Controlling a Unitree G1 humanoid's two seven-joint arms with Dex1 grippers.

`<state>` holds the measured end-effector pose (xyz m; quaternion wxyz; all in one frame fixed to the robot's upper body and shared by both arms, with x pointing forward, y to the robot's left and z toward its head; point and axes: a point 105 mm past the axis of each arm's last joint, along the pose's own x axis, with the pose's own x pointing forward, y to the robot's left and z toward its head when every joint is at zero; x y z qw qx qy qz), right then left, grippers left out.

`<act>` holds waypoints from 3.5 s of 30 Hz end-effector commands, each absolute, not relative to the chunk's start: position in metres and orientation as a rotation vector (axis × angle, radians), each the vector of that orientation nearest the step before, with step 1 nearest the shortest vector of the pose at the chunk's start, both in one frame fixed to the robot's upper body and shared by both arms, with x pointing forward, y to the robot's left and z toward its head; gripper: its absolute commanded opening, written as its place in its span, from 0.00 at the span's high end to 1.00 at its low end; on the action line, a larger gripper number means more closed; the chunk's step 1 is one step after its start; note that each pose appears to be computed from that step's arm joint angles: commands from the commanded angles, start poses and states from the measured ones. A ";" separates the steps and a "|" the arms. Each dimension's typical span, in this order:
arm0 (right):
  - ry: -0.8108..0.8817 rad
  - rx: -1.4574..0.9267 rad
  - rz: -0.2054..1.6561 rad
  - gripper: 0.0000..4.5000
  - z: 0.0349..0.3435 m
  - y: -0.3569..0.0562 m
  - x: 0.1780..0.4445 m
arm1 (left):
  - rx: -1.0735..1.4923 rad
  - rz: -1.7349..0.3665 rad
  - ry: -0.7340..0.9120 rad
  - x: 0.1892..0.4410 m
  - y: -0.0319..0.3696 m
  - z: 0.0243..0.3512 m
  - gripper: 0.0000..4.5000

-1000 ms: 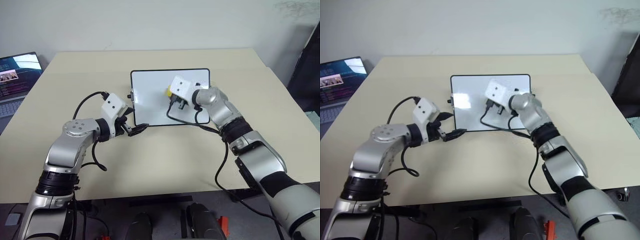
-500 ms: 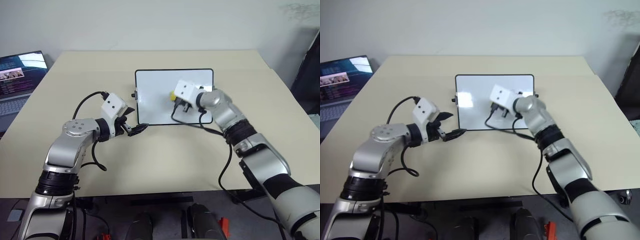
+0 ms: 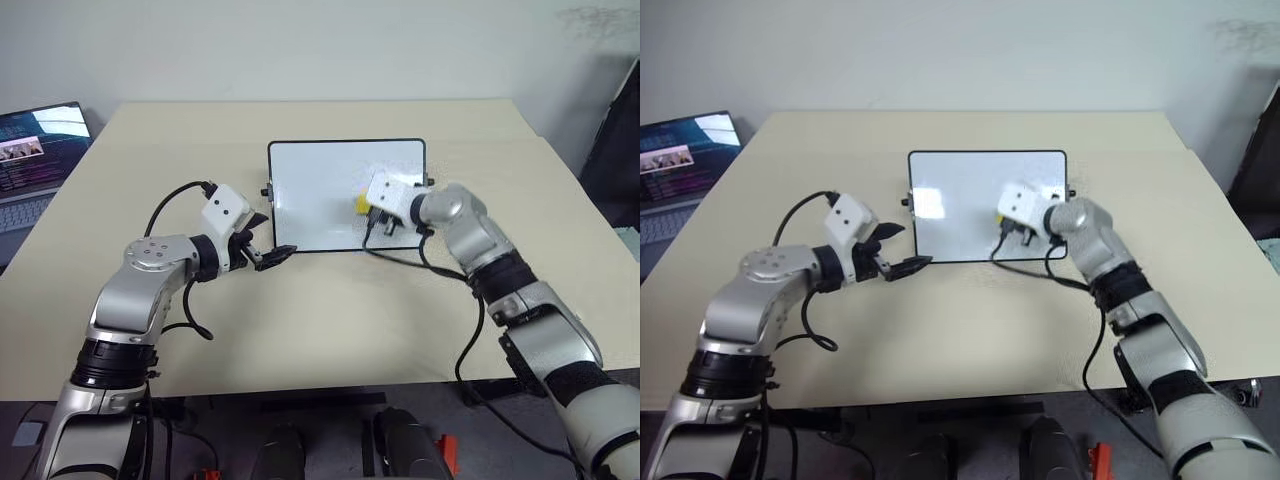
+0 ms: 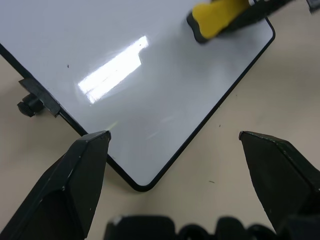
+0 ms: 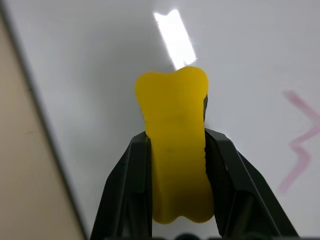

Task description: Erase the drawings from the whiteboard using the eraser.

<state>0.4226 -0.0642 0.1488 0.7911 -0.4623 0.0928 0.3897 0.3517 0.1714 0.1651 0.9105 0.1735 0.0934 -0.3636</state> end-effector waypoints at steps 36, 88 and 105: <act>-0.046 -0.879 0.534 0.76 0.261 -0.073 0.462 | 0.384 -0.867 0.036 0.354 0.131 0.200 0.00; 0.173 -0.961 0.556 0.76 0.227 -0.144 0.438 | 0.392 -0.854 0.061 0.352 0.144 0.192 0.00; 0.124 -0.995 0.627 0.76 0.215 -0.082 0.449 | 0.399 -0.857 0.066 0.354 0.142 0.193 0.00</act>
